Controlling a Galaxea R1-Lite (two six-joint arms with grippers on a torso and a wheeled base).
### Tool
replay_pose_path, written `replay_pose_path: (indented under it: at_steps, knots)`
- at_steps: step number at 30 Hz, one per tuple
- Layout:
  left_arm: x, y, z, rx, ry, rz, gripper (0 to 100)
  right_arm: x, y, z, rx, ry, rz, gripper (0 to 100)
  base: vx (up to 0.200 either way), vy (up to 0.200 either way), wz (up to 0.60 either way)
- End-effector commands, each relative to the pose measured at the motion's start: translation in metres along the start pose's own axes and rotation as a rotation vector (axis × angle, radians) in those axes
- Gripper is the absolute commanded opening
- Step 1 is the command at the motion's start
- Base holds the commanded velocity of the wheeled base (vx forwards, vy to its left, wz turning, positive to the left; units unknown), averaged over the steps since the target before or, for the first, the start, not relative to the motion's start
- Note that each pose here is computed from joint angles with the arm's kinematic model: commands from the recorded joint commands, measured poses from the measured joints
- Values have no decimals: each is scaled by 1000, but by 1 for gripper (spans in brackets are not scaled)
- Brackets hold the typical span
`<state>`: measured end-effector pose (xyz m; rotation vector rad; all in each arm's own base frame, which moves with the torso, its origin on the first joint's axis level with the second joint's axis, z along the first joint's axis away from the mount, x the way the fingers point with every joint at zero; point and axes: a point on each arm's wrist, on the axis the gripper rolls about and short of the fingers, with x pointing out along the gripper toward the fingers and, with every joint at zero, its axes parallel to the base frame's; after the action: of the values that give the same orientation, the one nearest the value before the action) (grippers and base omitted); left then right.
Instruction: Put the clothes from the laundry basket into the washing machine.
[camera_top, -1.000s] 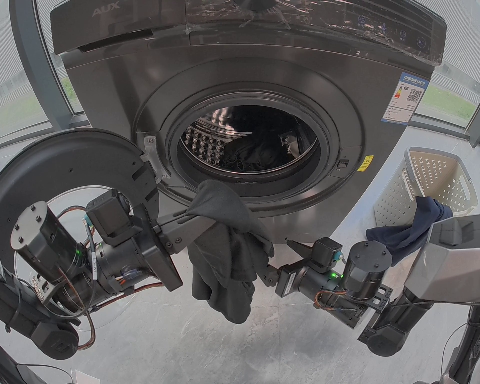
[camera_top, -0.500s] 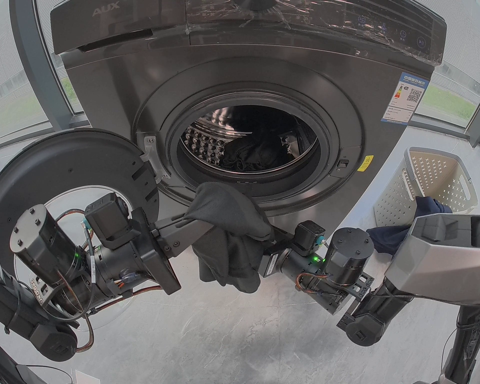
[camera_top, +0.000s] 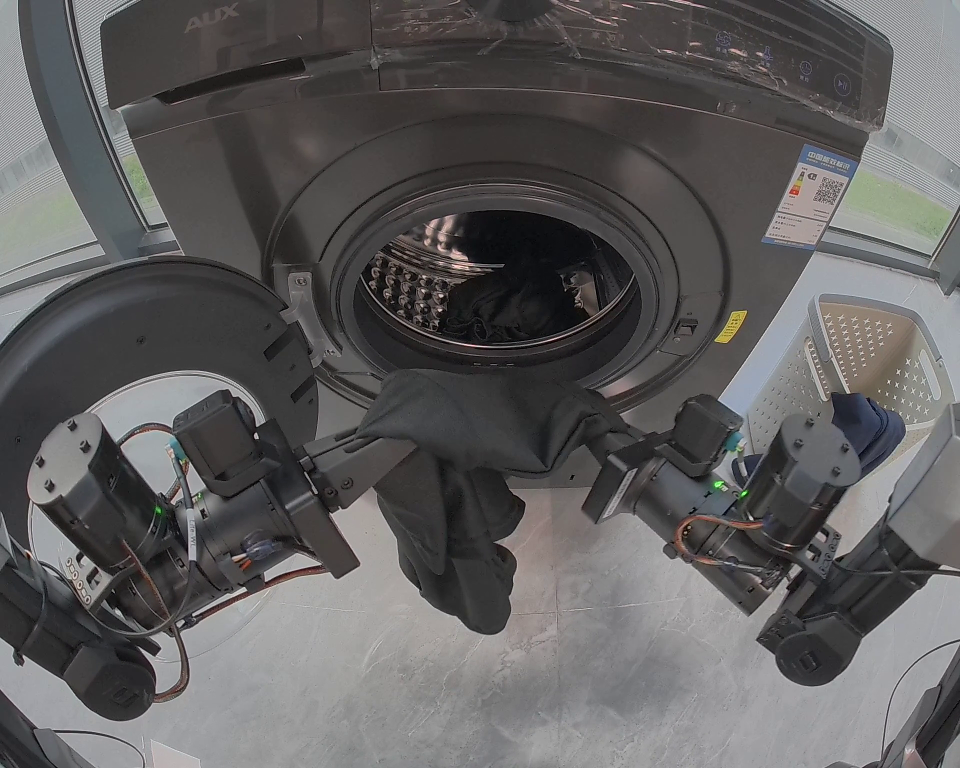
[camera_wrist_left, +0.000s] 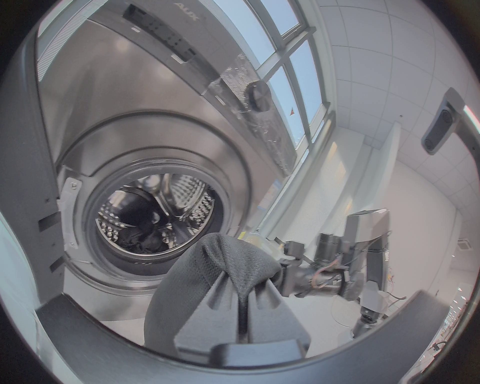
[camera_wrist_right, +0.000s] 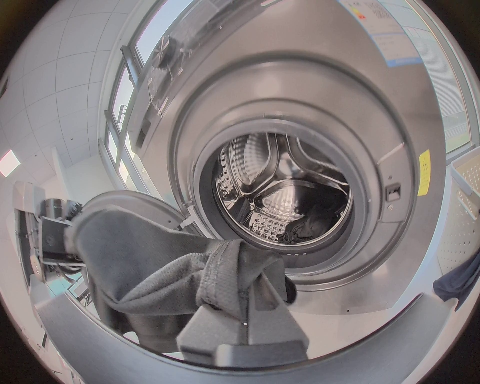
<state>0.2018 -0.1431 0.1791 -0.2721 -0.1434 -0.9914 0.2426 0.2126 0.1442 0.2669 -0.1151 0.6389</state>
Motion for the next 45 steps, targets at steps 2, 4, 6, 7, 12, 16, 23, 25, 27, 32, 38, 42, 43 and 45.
replay_pose_path:
  at_steps: [2,4,6,7,12,16,23,25,27,32,38,42,43,45]
  knots:
    - [5,16,-12,-8,27,89,0,-22,5,29,5,-54,21,0,0,0,0]
    - [7,22,-19,-16,50,111,100,-26,6,27,5,-44,24,0,0,0,0]
    - [7,27,-29,-30,83,137,100,-27,6,27,4,-40,26,0,0,0,0]
    - [7,31,-36,-34,100,164,100,-27,7,26,4,-38,27,0,0,0,0]
    - [8,38,-54,-18,151,252,100,-27,9,25,2,-26,32,0,0,0,0]
    - [9,31,-58,-8,168,224,100,-27,15,24,8,-21,48,0,0,0,0]
    - [20,11,-66,-11,190,128,100,-24,20,25,14,-33,58,0,0,0,0]
    - [25,8,-71,-16,200,104,100,-24,20,25,16,-34,57,0,0,0,0]
    - [29,7,-75,-18,208,91,100,-24,20,25,17,-34,54,0,0,0,0]
    - [39,10,-83,6,213,75,100,-23,20,24,20,-36,46,0,0,0,0]
    - [53,22,-92,21,207,85,100,-25,24,25,26,-37,57,0,0,0,0]
    - [61,30,-97,31,201,97,100,-25,28,25,31,-39,70,0,0,0,0]
    - [63,33,-99,37,201,100,100,-26,28,25,31,-39,70,0,0,0,0]
    - [67,39,-100,54,190,112,100,-26,29,25,32,-39,73,0,0,0,0]
